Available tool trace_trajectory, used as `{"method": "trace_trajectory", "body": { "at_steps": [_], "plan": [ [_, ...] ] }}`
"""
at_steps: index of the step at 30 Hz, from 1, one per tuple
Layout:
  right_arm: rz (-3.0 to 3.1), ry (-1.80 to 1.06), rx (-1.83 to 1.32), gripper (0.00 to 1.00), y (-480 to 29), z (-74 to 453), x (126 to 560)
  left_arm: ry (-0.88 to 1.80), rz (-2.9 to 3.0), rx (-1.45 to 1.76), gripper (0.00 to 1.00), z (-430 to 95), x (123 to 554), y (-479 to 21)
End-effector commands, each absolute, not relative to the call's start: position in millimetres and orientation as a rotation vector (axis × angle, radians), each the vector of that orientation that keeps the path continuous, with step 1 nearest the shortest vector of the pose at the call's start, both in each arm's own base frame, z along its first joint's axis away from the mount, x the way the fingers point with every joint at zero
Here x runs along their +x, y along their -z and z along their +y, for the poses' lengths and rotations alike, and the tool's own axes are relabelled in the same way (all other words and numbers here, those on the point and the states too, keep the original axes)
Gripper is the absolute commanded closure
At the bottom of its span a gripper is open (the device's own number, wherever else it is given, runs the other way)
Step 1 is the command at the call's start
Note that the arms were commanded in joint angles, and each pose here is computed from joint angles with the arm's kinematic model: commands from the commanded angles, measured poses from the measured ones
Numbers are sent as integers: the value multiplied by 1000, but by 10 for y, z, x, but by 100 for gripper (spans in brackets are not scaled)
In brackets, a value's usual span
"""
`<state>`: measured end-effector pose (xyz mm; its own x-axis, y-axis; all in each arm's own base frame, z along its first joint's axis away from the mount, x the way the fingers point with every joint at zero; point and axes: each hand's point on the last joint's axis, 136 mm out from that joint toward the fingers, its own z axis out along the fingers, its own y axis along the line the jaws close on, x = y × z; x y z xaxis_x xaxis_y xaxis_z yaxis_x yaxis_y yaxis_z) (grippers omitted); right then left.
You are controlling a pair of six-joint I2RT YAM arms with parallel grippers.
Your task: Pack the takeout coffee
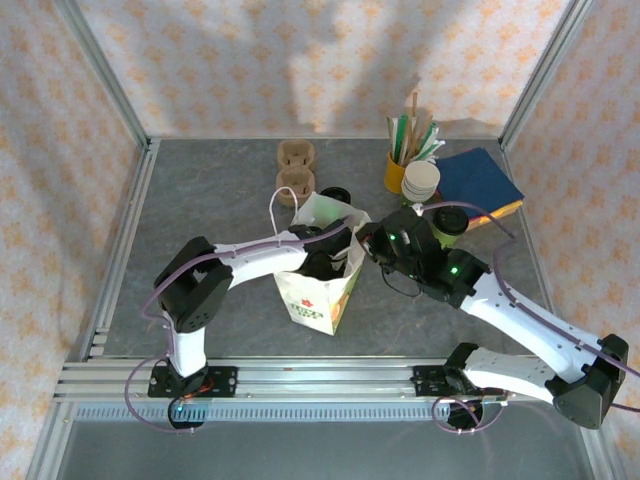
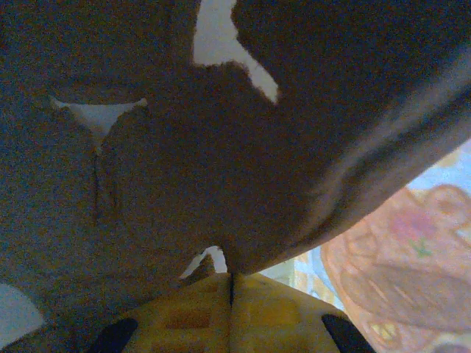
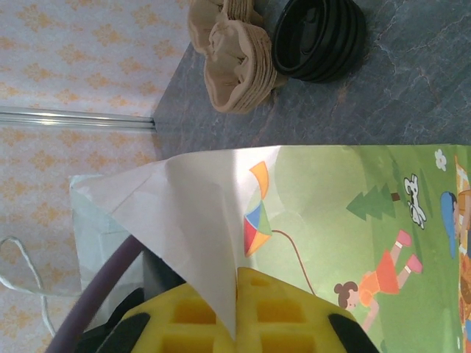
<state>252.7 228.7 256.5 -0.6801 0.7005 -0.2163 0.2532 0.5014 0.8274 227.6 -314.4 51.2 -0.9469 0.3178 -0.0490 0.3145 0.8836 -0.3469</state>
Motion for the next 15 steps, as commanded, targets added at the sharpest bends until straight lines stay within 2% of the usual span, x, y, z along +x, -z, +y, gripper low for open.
{"method": "trace_trajectory", "body": {
  "at_steps": [1,15],
  "plan": [
    [2149,-1098,802,100,-2704,2211,2557,-604,-3121,-502,91,-3146,2375,-918],
    [2188,-1014,783,100,-2529,2179,2569,-694,-3302,-432,91,-3073,2553,-1767]
  ]
}}
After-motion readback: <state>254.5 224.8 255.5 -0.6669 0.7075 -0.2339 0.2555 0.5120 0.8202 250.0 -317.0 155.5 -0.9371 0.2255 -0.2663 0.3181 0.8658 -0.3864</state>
